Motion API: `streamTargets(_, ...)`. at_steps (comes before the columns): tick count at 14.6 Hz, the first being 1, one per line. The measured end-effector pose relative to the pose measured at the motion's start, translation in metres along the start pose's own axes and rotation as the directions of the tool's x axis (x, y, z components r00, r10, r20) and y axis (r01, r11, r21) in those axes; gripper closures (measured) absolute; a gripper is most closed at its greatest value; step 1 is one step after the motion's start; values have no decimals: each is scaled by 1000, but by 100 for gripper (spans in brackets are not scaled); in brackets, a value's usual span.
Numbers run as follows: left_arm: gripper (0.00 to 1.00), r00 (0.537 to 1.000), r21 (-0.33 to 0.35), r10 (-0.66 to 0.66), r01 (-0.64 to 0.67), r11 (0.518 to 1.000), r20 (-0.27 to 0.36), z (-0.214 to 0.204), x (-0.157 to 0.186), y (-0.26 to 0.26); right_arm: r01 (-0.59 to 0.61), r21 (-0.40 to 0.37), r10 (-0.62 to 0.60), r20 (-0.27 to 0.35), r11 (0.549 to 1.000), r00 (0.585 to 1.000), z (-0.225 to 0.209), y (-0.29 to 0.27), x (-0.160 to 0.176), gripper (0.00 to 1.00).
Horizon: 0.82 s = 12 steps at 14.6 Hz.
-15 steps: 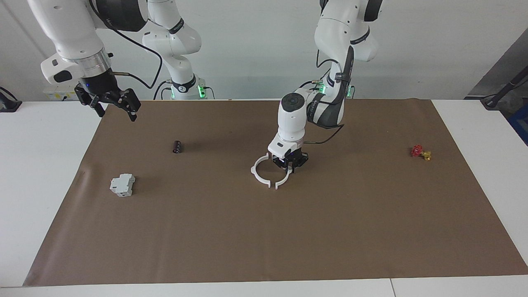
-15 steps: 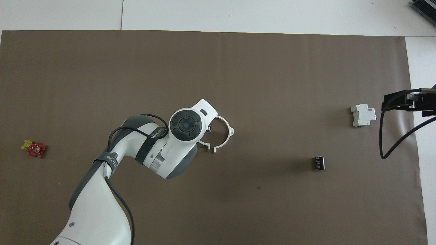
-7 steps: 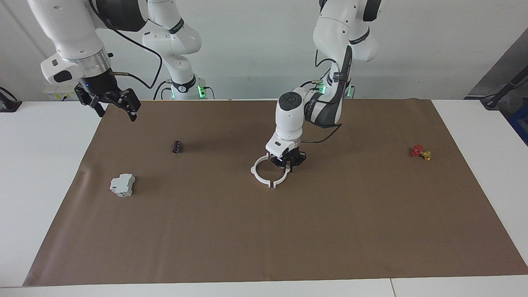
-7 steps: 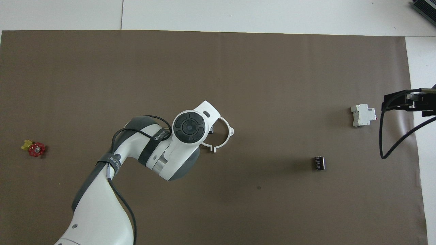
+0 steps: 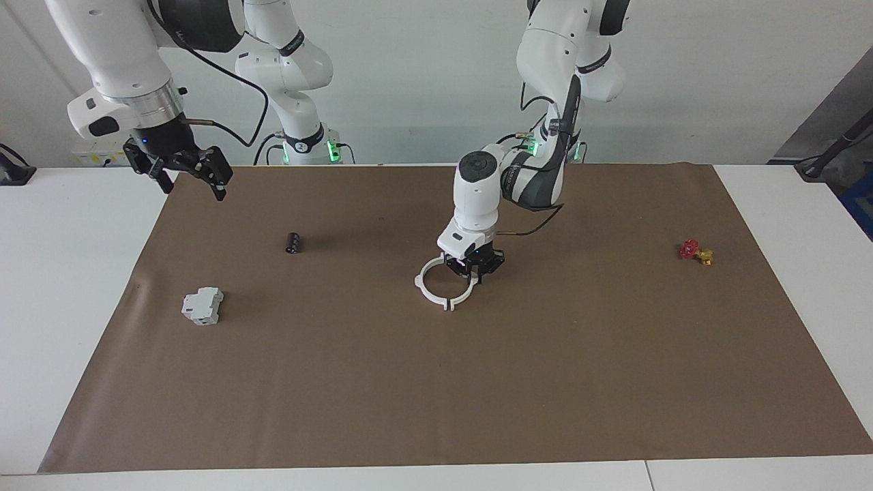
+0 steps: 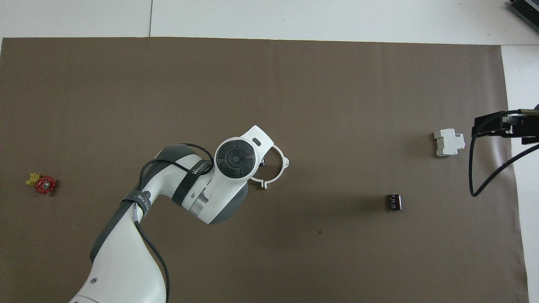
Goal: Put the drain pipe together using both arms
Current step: 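Align and press the held half onto the placed half, closing the ring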
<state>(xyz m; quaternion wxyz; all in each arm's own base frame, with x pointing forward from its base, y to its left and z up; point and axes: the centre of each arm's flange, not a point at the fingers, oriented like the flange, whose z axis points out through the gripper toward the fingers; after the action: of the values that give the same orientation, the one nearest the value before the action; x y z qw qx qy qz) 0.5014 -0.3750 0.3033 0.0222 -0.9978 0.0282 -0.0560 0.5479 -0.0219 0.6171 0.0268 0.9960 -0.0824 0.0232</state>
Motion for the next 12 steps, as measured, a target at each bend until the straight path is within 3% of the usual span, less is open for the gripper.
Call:
streamTargets(7,79,1000,3,4,-4,1000,-2,0,0,0,0,0,0,0,1000,1000,0,0,0,0)
streamTargets(12,67,1000,4,1,-1,1000,-2,0,0,0,0,0,0,0,1000,1000,0,0,0,0)
